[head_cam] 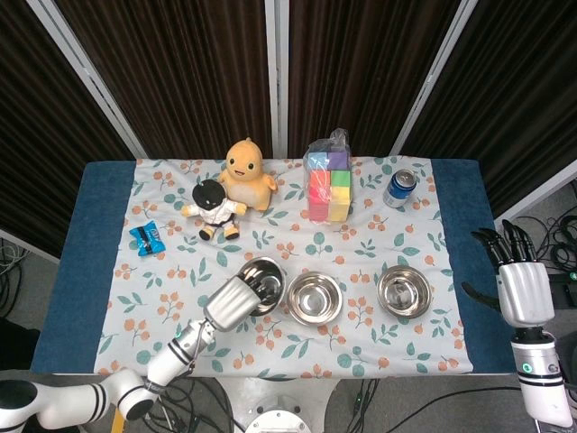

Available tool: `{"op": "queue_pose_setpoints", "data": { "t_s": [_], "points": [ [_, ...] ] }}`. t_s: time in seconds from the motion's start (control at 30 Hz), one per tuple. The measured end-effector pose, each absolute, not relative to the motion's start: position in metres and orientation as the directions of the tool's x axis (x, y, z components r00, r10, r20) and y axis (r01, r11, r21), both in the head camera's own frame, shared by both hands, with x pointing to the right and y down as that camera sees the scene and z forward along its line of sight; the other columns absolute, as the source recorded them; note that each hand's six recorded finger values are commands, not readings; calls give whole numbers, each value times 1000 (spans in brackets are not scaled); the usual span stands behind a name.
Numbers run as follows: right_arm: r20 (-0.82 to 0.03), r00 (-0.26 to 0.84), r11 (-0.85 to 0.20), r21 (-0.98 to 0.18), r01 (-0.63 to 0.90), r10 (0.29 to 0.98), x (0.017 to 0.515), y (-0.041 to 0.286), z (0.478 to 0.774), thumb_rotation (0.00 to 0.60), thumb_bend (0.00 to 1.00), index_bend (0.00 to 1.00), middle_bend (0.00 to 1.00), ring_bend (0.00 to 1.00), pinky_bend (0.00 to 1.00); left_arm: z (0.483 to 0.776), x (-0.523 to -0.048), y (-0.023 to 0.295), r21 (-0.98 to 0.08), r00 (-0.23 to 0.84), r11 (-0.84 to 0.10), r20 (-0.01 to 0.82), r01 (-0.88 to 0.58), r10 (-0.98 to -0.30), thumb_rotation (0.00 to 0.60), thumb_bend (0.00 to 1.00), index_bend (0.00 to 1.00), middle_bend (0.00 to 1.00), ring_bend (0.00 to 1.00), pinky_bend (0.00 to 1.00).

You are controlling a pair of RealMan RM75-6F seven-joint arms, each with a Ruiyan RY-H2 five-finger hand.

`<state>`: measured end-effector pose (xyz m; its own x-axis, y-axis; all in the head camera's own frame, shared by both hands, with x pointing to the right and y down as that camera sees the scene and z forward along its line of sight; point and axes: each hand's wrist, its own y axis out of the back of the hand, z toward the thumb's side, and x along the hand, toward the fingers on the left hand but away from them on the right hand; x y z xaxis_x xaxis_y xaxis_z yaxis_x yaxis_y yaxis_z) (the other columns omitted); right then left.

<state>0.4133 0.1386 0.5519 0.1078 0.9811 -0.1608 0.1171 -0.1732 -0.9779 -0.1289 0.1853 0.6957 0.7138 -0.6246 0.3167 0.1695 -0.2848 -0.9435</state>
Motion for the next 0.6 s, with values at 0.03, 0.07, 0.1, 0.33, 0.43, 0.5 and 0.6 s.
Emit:
{"op": "queue_pose_setpoints", "data": {
  "t_s": [0.03,0.07,0.1,0.33,0.43,0.5,0.6],
  "points": [
    [-153,105,-165,-978,124,983,414,138,550,600,17,204,209,38,110,694,-122,186,-945,723,-284,309,161,-619,600,383,679,666,582,691],
    [-148,103,-160,-979,129,984,415,138,548,600,17,204,210,38,110,693,-115,187,-947,731,-283,302,153,-612,600,384,680,666,582,691],
    [-142,100,-155,-979,134,985,416,138,547,600,18,204,211,38,110,691,-107,189,-948,741,-284,293,144,-605,600,384,680,666,582,691],
    [-110,87,-124,-976,177,990,423,138,538,600,17,203,216,38,110,694,-67,193,-949,786,-286,279,135,-553,600,385,680,667,582,691],
    [-99,82,-113,-975,192,992,426,137,534,600,16,204,217,38,110,701,-57,192,-947,791,-286,285,145,-542,600,385,680,667,582,691],
    [-98,77,-112,-974,195,992,430,136,533,600,16,204,217,38,111,705,-52,193,-945,791,-293,289,146,-539,600,381,680,666,582,691],
    [-104,71,-116,-973,198,992,433,136,534,600,17,204,217,38,111,713,-47,194,-941,789,-305,296,145,-538,600,335,595,592,511,633]
  ]
}}
